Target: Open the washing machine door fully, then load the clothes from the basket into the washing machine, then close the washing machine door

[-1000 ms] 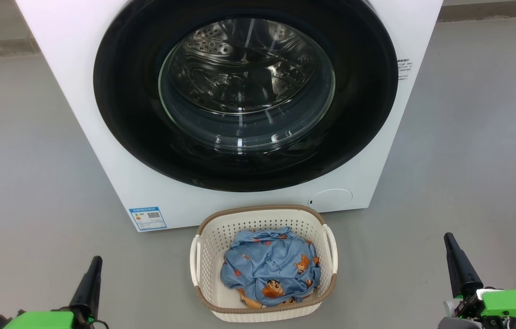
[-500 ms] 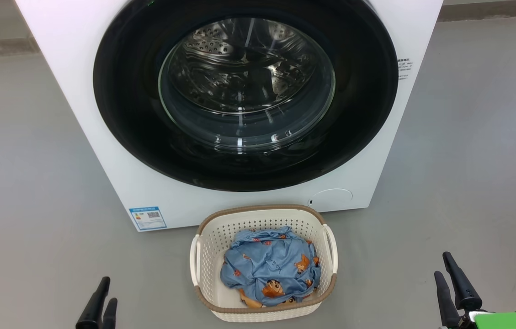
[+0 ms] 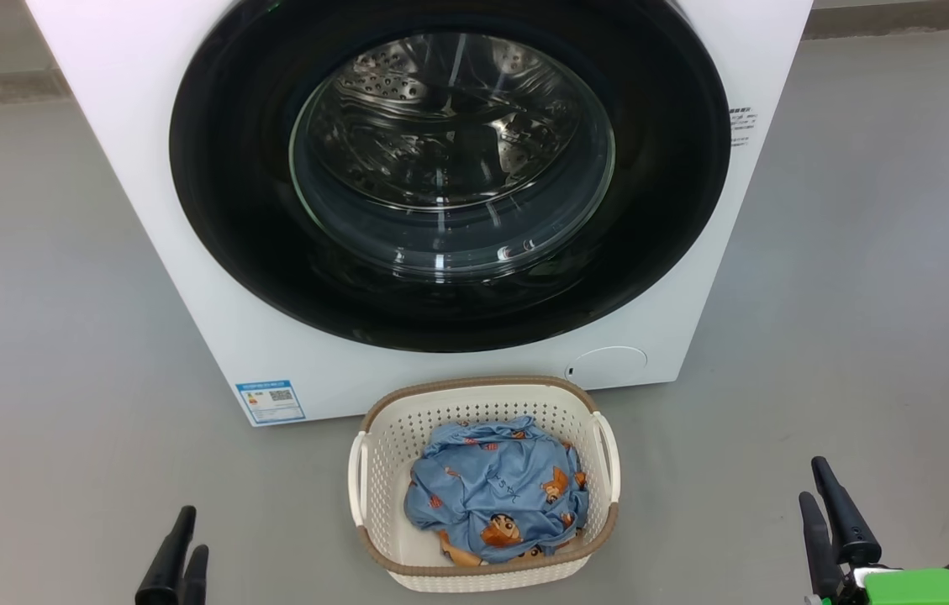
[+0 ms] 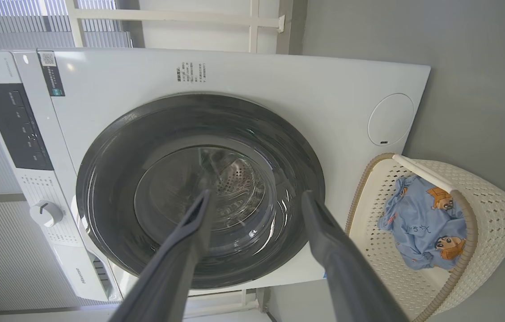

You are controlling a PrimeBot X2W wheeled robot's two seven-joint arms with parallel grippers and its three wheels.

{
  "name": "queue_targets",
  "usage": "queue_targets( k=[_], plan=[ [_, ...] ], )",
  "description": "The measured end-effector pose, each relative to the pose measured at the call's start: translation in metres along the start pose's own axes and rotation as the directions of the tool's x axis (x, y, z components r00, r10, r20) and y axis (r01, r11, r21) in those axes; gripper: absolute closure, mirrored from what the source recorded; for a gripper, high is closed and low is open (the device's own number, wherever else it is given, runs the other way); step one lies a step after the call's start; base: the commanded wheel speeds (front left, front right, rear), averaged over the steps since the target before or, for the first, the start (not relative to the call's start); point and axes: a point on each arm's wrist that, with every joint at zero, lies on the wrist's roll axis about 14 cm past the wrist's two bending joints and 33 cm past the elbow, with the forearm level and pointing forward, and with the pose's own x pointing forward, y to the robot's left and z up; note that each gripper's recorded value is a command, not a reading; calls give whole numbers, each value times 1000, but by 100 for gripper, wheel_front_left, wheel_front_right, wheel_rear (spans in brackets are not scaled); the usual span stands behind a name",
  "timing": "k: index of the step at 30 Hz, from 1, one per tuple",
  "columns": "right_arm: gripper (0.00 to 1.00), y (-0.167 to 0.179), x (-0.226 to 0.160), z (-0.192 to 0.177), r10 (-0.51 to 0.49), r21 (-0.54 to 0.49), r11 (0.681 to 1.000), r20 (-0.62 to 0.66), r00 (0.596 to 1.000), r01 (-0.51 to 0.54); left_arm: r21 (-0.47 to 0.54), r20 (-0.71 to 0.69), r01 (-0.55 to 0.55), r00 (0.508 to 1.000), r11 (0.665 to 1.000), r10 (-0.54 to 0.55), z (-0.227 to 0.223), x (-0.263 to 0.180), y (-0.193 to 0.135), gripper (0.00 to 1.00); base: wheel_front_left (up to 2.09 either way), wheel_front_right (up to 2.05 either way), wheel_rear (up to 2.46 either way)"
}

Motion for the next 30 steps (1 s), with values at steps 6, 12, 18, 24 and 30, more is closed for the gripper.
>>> queue_targets(
  k=[6, 12, 18, 24, 30],
  plan=[
    [0, 3, 1, 1, 9, -34, 999, 9, 1000, -9, 38, 5, 3, 1000, 999, -4, 0, 1, -2, 0, 0, 0, 0],
    [0, 9, 1, 2, 26, -98, 995, 16, 1000, -24, 96, 15, 7, 1000, 995, -9, 3, 1, -4, 0, 0, 0, 0],
    [0, 18, 2, 1, 54, -203, 978, 17, 998, -49, 181, 14, 9, 1000, 984, -12, 3, 0, -5, 0, 0, 0, 0],
    [0, 27, 3, -1, 80, -300, 951, 13, 997, -73, 276, 24, 8, 1000, 961, -16, 8, 0, -6, 0, 0, 0, 0],
    [0, 39, 7, -9, 116, -407, 907, -9, 993, -110, 358, 32, 8, 999, 934, -21, 10, 0, -7, 0, 0, 0, 0]
  ],
)
